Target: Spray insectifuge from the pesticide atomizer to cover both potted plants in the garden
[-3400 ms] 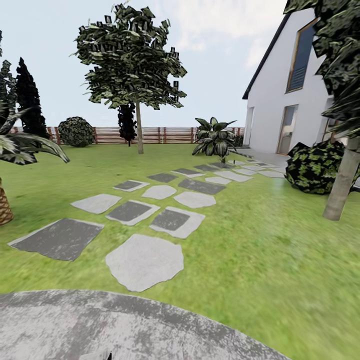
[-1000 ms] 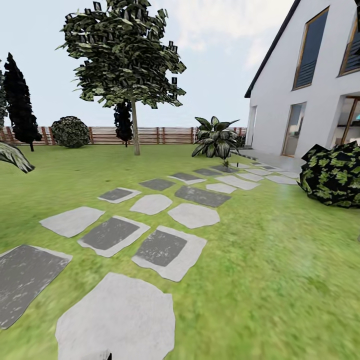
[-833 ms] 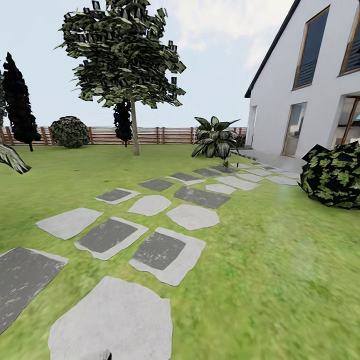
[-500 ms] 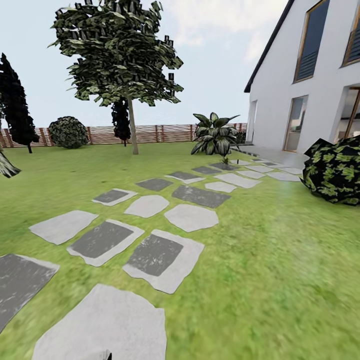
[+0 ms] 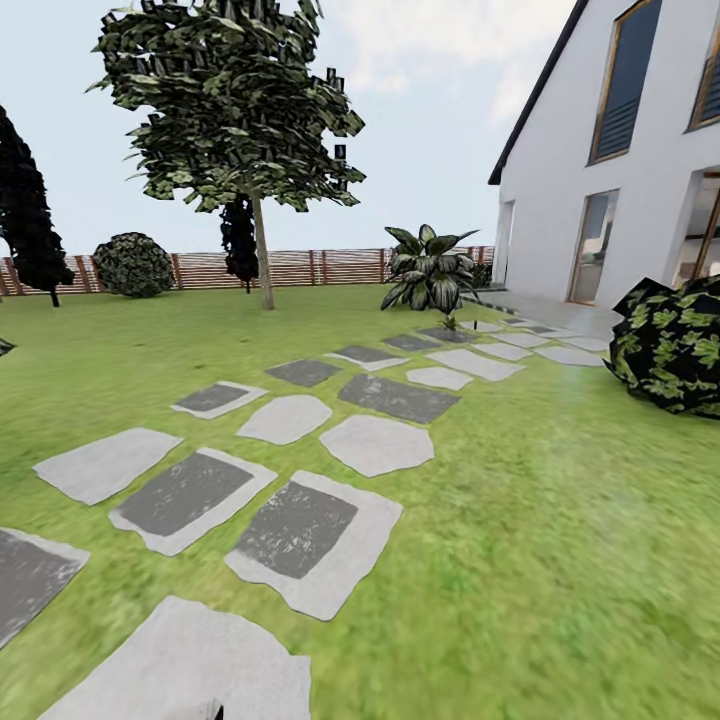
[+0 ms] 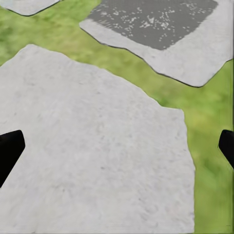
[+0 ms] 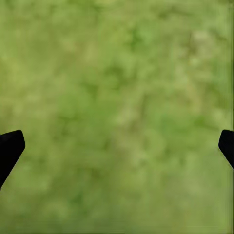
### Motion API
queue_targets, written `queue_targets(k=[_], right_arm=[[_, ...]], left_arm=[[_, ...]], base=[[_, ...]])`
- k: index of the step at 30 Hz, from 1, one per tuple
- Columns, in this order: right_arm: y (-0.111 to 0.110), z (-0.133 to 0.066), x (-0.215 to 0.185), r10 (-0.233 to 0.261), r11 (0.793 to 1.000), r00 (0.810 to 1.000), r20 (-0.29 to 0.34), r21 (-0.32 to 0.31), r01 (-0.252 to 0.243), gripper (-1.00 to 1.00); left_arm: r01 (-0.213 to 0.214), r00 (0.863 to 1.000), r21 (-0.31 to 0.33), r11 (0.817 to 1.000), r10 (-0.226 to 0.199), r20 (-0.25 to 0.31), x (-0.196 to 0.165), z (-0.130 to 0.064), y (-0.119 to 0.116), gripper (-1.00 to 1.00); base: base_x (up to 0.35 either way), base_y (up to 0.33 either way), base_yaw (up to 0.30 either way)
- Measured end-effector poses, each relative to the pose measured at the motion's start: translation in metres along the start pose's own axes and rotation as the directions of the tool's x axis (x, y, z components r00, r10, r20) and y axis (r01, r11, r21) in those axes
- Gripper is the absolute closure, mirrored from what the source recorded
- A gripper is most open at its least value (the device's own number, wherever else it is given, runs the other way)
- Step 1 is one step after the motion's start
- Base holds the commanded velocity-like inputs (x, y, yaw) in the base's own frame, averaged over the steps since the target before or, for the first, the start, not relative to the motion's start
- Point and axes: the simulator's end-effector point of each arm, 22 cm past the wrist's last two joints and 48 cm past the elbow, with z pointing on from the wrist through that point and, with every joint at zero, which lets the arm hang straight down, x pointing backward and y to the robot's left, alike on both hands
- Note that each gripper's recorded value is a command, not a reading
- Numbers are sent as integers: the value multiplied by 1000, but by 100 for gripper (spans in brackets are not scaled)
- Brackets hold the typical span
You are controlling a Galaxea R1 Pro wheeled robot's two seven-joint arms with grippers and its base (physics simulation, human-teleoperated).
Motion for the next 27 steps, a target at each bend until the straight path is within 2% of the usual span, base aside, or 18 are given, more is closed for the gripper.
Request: queue_targets(k=[27], right_arm=[[-2, 0, -1, 0, 1000, 1000, 2, 4, 0, -100]], left_arm=[[0, 1000, 0, 1000, 0, 0, 0, 0, 0, -100]], base=[[305, -130, 0]])
